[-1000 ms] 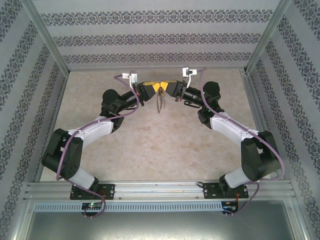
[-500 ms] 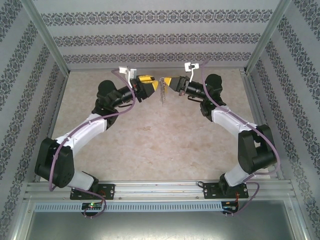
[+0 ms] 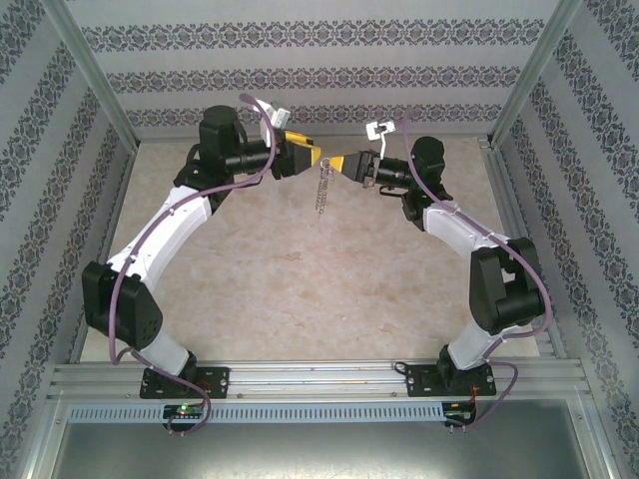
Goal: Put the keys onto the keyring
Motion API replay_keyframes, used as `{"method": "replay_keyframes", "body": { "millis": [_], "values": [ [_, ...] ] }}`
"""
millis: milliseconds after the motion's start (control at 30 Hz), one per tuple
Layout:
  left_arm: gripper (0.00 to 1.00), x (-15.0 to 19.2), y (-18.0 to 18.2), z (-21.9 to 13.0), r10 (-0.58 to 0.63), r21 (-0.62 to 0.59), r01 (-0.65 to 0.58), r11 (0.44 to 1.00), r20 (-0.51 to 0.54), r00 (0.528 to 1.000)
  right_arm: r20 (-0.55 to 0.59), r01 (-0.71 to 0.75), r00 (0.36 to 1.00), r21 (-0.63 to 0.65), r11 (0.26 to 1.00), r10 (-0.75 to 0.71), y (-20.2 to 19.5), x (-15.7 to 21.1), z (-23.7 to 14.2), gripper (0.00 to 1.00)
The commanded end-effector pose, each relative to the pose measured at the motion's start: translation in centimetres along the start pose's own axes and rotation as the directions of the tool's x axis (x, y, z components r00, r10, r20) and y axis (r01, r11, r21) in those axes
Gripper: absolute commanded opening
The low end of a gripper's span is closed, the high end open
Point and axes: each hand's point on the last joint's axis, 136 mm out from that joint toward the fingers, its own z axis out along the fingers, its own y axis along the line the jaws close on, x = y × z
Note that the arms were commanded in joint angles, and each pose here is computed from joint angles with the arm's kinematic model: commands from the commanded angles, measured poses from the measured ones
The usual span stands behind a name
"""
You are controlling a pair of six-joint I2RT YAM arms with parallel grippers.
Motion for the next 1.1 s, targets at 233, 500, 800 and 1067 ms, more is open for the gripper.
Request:
{"method": "replay_keyframes", "body": {
  "millis": [233, 500, 800, 1067],
  "values": [
    [0.44, 2.8, 0.8, 0.7, -0.072, 0.07, 0.083, 0.994, -0.15, 0.986, -0.026, 0.096, 0.995, -0.046, 0.994, -0.097, 1.9, -0.8, -0.2, 0.0],
    [0.4, 3.0, 0.8, 1.2, -0.091, 0.11, 0.108, 0.988, -0.152, 0.984, -0.02, 0.088, 0.996, -0.036, 0.995, -0.088, 1.6, -0.8, -0.2, 0.0],
    [0.38, 3.4, 1.5, 1.8, -0.122, 0.121, 0.141, 0.983, -0.155, 0.98, -0.02, 0.087, 0.996, -0.038, 0.995, -0.088, 1.6, -0.7, -0.2, 0.0],
    [0.33, 3.1, 1.5, 2.2, -0.125, 0.138, 0.144, 0.98, -0.141, 0.982, -0.021, 0.086, 0.996, -0.038, 0.996, -0.087, 1.5, -0.7, 0.0, 0.0]
  ]
}}
